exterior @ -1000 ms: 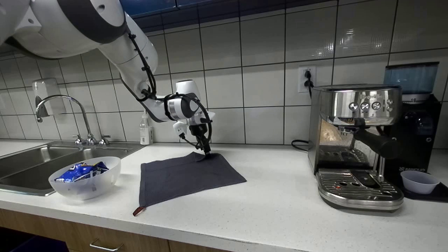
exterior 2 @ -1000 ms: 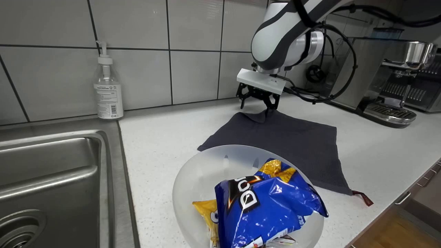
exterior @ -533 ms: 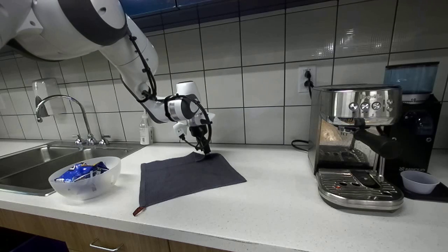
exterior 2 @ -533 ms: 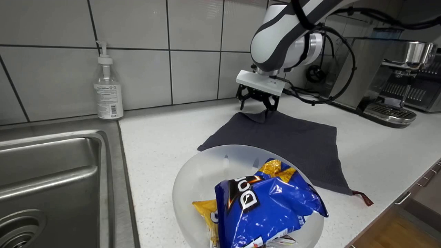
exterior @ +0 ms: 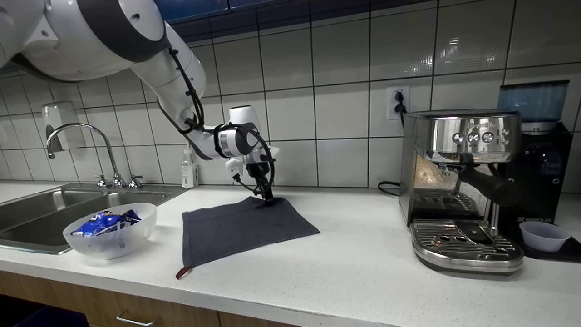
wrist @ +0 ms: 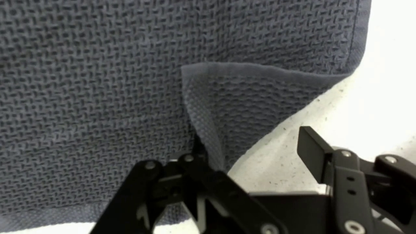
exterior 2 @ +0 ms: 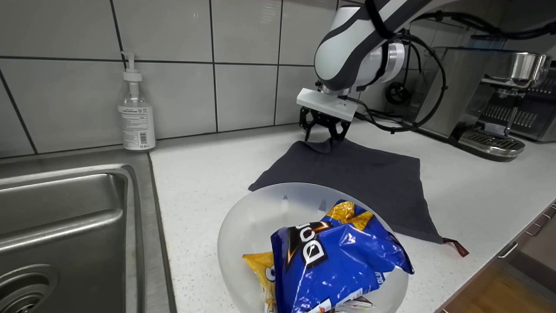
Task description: Fold the grey towel twice in a triangular shape
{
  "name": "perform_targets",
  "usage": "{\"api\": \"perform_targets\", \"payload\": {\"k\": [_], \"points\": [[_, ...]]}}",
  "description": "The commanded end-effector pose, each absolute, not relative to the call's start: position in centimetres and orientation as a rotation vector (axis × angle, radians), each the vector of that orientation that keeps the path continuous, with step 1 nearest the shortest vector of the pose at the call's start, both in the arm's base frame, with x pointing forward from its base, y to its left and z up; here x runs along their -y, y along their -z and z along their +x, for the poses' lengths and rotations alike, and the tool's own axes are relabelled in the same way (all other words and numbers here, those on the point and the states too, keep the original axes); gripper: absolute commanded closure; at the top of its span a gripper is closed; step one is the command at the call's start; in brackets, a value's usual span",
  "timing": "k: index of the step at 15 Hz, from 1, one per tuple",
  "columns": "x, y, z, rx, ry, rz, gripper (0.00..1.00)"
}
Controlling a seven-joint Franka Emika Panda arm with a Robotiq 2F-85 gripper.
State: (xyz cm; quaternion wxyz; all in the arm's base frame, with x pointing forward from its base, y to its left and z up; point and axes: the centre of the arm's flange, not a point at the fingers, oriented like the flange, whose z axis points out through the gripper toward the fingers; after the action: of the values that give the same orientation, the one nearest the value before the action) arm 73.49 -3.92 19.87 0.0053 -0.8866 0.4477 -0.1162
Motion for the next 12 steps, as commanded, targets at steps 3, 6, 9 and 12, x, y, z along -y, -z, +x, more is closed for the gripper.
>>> {"api": "perform_targets", "payload": {"k": [3,6,9,12], "points": [[4.2,-21.0,74.2,-1.449,0.367,-2.729,0.73],[4.4,-21.2,74.0,-1.457,0.373,-2.725,0.95],[4.6,-21.5,73.6,-1.466,0.379,-2.719,1.0],[4.8,-22.0,73.3,-1.475,0.386,-2.711,0.98]]}}
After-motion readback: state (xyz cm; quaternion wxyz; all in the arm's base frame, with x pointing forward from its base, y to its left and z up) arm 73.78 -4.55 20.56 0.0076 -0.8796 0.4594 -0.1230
